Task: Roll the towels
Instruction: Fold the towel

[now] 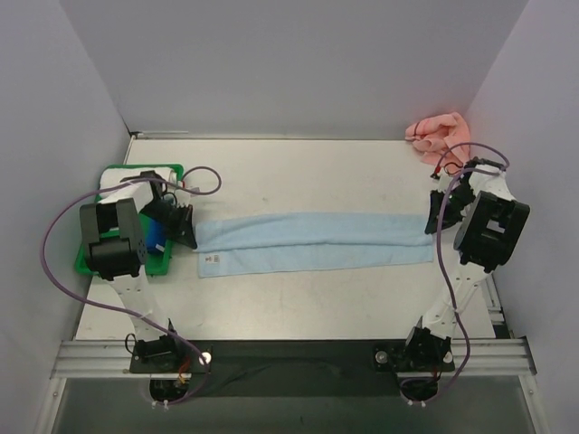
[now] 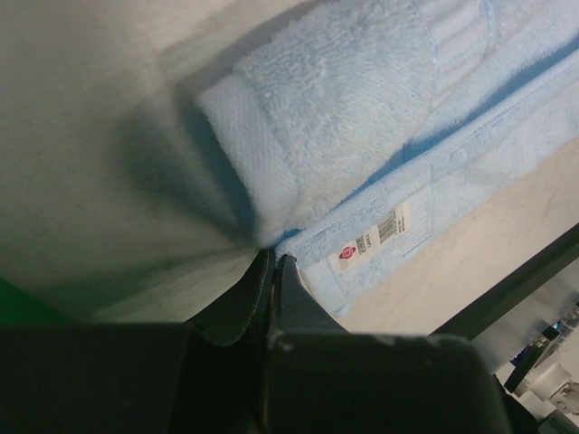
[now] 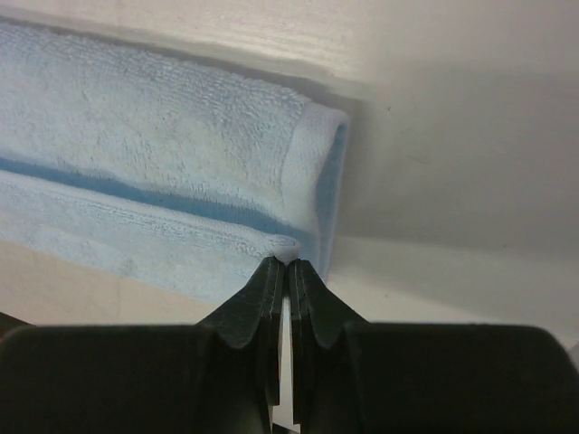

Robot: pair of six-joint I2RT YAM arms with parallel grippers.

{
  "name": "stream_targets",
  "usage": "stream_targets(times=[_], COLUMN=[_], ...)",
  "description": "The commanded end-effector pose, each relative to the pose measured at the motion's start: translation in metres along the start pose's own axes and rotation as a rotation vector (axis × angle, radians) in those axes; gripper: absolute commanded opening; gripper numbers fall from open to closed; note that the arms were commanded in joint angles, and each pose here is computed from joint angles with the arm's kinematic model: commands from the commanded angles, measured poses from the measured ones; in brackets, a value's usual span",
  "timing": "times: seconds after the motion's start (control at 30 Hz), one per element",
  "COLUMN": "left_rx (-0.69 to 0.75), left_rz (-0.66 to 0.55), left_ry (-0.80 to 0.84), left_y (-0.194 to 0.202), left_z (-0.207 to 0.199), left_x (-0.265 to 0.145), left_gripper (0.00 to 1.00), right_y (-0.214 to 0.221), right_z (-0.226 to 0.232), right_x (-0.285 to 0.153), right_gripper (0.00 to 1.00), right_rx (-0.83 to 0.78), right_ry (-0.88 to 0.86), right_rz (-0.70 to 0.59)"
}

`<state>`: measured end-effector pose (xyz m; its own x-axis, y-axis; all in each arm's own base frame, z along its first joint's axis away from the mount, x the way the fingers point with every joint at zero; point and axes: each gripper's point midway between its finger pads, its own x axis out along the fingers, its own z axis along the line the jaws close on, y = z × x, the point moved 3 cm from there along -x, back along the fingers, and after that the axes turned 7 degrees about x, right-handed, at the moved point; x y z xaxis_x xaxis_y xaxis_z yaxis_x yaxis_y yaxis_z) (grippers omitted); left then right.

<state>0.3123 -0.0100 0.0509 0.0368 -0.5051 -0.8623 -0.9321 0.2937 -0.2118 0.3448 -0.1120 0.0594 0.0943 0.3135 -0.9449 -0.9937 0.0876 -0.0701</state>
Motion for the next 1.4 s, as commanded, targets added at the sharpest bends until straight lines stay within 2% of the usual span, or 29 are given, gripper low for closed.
stream_targets(times=[0.0,0.27,0.43,0.57,0.77,0.93,1.2,1.37], left_rx=[0.02,0.08,0.117,0.156,0.229,0.266,0.203,0.164], left_rz=[-0.052,-0.082,-0.166,-0.209,-0.21,-0.099,0.026,0.068], left_ry=[-0.081,-0.138,-0.178,-0.157,-0.055,-0.065,-0.028,-0.06], left_y=[-0.028,-0.086,-0.129,-0.133,-0.106,-0.066,-0.023,-0.015], left_z=[0.015,0.011,0.014,-0.002,-0.039,-0.037,-0.024,-0.007], left_x=[0.002,0.016,-0.011,-0.039,-0.066,-0.059,0.004,0.03], left_gripper=[0.0,0.0,0.0,0.0,0.0,0.0,0.0,0.0], right_y=[-0.001,-0.022,-0.032,-0.035,-0.028,-0.019,-0.01,-0.006], right_z=[-0.006,-0.017,-0.002,0.007,0.007,-0.006,-0.016,-0.02], right_x=[-0.005,-0.005,-0.022,-0.045,-0.069,-0.062,-0.018,-0.006], right_gripper=[0.0,0.0,0.0,0.0,0.0,0.0,0.0,0.0], right_rx=[-0.006,0.036,0.037,0.011,-0.027,-0.069,-0.06,-0.045], right_ry=[0.06,0.103,0.054,0.057,0.088,0.124,0.094,0.095], right_rz=[0.012,-0.019,-0.088,-0.145,-0.171,-0.124,-0.017,0.015])
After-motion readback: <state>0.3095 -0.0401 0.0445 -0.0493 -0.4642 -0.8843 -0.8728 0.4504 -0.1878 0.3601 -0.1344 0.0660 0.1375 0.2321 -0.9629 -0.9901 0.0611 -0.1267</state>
